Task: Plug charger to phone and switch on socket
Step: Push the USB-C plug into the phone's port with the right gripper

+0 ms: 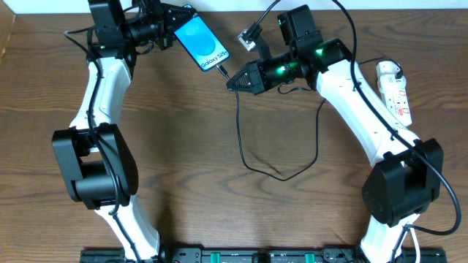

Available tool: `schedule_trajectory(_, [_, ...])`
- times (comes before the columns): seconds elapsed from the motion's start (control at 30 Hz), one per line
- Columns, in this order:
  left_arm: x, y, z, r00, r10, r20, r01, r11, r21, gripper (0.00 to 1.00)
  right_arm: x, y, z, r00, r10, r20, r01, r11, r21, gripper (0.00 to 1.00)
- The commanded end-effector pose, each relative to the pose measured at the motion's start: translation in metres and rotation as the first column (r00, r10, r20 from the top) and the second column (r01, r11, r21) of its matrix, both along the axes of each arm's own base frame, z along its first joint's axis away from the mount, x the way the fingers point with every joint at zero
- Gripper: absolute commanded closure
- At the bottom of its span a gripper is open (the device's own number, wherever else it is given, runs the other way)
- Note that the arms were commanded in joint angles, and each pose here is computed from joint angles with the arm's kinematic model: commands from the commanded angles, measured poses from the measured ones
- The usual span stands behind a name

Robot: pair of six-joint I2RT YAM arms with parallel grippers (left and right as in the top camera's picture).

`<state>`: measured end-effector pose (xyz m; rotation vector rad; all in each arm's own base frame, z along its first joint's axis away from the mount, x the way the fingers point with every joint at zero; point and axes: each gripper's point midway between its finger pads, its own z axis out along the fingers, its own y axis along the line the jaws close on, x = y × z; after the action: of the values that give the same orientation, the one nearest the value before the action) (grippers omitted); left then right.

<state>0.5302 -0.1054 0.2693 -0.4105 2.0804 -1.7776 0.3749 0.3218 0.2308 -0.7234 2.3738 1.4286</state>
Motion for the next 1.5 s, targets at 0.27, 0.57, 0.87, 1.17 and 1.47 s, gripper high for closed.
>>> schedule_trajectory(0.27, [-0.012,-0.017,0.01,0.995,-0.077,0.06,0.076,0.997,0.008,0.93,0.005,0.007,0.007,0.999,-0.032,-0.031,0.033,0.999,0.029,0.99])
schedule_trajectory(0.57, [-0.014,-0.026,0.01,0.994,-0.093,0.055,0.093,0.996,0.005,0.93,0.002,0.013,0.006,0.999,-0.025,-0.022,0.026,0.999,0.023,0.99])
schedule_trajectory(0.87, [-0.015,-0.028,0.011,0.994,-0.1,0.052,0.1,0.995,0.002,0.93,0.008,0.013,0.006,0.998,-0.054,-0.018,0.054,0.998,0.016,0.99])
schedule_trajectory(1.17, [-0.019,-0.035,0.012,0.99,-0.127,0.053,0.128,0.992,-0.004,0.93,0.012,0.013,0.007,0.998,-0.068,-0.012,0.068,0.998,0.016,0.99])
schedule_trajectory(1.47, [-0.016,-0.02,0.012,0.994,-0.099,0.054,0.099,0.995,-0.003,0.93,0.006,0.012,0.006,0.998,-0.046,-0.029,0.047,0.999,0.016,0.69])
